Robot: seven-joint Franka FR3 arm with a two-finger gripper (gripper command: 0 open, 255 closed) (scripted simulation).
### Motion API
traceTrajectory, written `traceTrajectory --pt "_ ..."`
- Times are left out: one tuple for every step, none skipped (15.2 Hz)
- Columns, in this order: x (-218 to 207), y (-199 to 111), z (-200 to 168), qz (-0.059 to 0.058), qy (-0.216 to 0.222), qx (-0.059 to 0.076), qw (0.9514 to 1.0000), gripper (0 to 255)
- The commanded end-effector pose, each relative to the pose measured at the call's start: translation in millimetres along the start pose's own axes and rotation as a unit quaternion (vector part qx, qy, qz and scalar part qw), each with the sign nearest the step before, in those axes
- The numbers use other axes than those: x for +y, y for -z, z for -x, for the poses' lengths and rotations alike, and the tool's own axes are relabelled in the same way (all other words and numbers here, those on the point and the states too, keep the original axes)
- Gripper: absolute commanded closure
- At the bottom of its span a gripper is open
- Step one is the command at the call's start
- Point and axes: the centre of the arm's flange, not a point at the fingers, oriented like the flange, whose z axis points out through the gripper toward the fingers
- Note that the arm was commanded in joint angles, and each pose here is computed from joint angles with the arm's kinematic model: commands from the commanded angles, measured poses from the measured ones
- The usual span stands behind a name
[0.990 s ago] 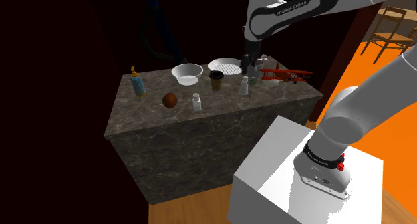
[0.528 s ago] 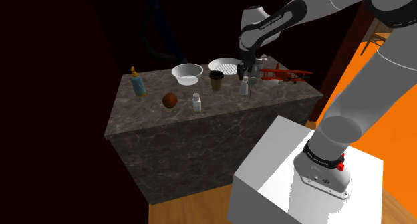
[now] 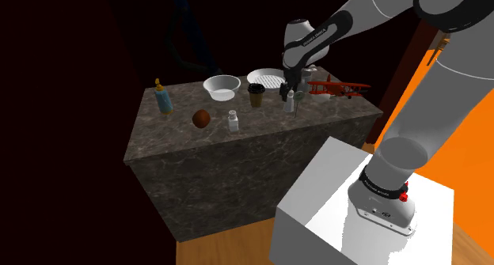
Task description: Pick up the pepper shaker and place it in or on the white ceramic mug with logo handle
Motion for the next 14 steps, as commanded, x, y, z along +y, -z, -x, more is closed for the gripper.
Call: traceTrajectory --pt "-1.2 -3.3 -0.8 0.000 0.000 0.000 1.0000 0" --pt "-1.2 -3.3 -0.8 0.000 0.000 0.000 1.0000 0" --pt "-1.2 -3.3 -0.8 0.000 0.000 0.000 1.0000 0" --pt "-1.2 -3.3 -0.8 0.000 0.000 0.000 1.0000 0" --pt "-1.2 -3.3 -0.8 0.000 0.000 0.000 1.0000 0" --pt "-1.2 -3.3 -0.8 0.000 0.000 0.000 1.0000 0" --pt "-1.2 -3.3 -0.8 0.000 0.000 0.000 1.0000 0" --pt "-1.2 -3.3 -0.8 0.000 0.000 0.000 1.0000 255" --pt "-1.2 -3.3 -0.8 0.000 0.000 0.000 1.0000 255" --pt "-1.2 -3.3 -0.8 0.000 0.000 0.000 1.0000 255" --pt "-1.2 -3.2 -0.8 0.000 0.000 0.000 1.0000 255" --pt "-1.2 -3.2 -0.8 0.000 0.000 0.000 1.0000 255" --pt "-1.2 -3.2 -0.8 0.000 0.000 0.000 1.0000 255" --pt "-1.2 -3.2 -0.8 0.000 0.000 0.000 1.0000 255"
